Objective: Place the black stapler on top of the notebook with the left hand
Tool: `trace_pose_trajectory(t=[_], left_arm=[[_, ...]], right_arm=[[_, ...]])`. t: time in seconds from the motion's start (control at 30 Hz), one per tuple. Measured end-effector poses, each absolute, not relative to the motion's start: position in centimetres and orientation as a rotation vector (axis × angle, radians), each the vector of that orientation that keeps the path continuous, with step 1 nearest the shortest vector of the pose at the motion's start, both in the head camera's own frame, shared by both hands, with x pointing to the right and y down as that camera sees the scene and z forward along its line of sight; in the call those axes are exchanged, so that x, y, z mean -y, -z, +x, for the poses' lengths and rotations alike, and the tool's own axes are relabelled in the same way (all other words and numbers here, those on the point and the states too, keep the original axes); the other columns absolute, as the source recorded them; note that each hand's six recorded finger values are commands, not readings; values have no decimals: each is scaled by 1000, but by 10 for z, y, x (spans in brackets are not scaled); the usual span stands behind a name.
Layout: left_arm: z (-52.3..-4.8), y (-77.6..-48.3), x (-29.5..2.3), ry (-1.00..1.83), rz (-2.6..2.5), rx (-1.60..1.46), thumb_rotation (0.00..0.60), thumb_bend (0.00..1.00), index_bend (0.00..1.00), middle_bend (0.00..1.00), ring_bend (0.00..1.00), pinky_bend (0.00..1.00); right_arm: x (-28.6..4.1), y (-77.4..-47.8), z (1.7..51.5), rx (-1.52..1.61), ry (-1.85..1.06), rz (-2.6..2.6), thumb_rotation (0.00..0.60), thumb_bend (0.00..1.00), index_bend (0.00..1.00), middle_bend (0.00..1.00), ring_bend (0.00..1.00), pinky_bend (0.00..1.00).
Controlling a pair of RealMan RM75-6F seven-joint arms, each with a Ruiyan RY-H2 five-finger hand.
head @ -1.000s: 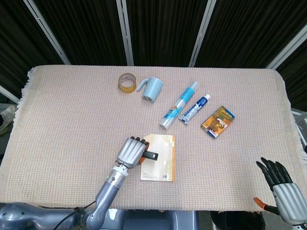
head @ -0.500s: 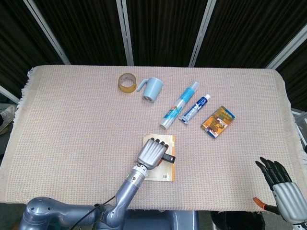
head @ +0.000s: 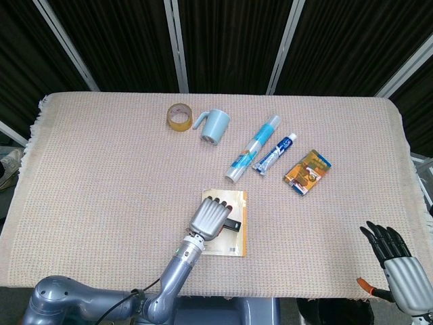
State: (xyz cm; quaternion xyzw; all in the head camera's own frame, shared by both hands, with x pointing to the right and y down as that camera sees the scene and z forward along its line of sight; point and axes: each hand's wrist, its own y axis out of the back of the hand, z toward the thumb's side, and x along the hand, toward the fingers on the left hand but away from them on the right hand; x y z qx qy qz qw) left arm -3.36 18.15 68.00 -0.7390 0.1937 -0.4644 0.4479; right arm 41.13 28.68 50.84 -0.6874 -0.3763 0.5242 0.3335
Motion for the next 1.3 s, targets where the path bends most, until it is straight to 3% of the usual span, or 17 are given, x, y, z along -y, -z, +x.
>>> trace_pose_trajectory(t=[0.13,0.23,0.33,0.6,0.77,0.87,1.03,1.2,1.3], left_arm=[[-32,-682,-183,1154,-1834,-473,600,220,298,336,351,475],[-31,-680,-185,1147,-1845,-464,600,175,162,256,253,380],[-31,-679,-187,1144,-1853,-451,600,166,95,206,190,308],[-39,-659,-183,1108,-1855,-481,600,166,46,101,95,228],[-69,-633,-175,1084,-1776,-542,600,165,45,80,70,216],[-110,-614,-170,1100,-1678,-597,600,169,23,49,48,213],[-217,-592,-177,1246,-1501,-668,600,171,14,37,39,210],[-342,-565,-214,1476,-1345,-813,600,181,26,39,35,188],[-379,-556,-235,1559,-1337,-898,600,190,38,43,34,188]], right_arm=[[-287,-507,412,990,-1366,-1793,600,97,0,0,0,0],[-287,-507,413,992,-1366,-1793,600,97,0,0,0,0],[-287,-507,412,989,-1366,-1794,600,96,0,0,0,0],[-287,-507,413,994,-1369,-1788,600,97,0,0,0,0],[-286,-506,416,1005,-1372,-1782,600,97,0,0,0,0],[-285,-506,416,1008,-1374,-1775,600,97,0,0,0,0],[-286,-515,413,970,-1406,-1764,600,98,0,0,0,0],[-287,-529,405,904,-1456,-1742,600,96,0,0,0,0],[-289,-536,400,881,-1470,-1738,600,96,0,0,0,0]])
